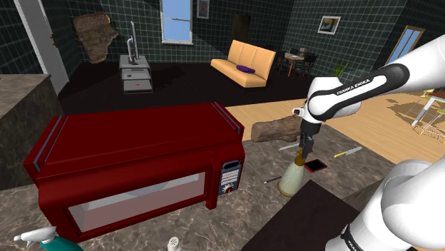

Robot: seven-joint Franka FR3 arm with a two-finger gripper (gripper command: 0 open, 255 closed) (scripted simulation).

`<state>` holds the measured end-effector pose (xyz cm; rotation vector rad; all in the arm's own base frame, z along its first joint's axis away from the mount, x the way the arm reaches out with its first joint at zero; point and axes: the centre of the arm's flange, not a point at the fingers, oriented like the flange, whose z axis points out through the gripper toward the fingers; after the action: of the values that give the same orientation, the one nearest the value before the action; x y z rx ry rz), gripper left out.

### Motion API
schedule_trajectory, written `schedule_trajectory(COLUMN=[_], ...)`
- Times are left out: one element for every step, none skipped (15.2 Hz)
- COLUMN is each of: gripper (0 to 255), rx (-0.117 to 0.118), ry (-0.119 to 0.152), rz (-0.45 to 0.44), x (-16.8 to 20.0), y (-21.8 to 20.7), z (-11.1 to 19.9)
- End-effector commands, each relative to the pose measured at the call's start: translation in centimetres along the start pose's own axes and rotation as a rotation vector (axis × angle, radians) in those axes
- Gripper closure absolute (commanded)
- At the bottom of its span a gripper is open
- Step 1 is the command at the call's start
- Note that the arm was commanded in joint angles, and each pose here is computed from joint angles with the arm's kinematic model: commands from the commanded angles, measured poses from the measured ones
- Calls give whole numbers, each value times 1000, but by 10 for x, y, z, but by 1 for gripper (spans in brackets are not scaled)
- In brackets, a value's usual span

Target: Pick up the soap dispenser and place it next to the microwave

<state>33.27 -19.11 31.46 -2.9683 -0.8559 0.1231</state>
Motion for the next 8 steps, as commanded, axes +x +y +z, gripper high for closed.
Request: schedule_trajectory(gripper=[0, 0, 0, 0, 0, 0, 0, 0], rx=[-1, -1, -1, -1, -1, -1, -1, -1], ry=[1, 1, 1, 1, 1, 1, 1, 1], rz=[-1, -1, -1, -1, -1, -1, -1, -1], x=[-2, -2, -2, -2, -2, -2, -2, -2], y=[-1, -1, -1, -1, -1, -1, -1, -1], z=[11, 16, 21, 24, 24, 24, 24, 24])
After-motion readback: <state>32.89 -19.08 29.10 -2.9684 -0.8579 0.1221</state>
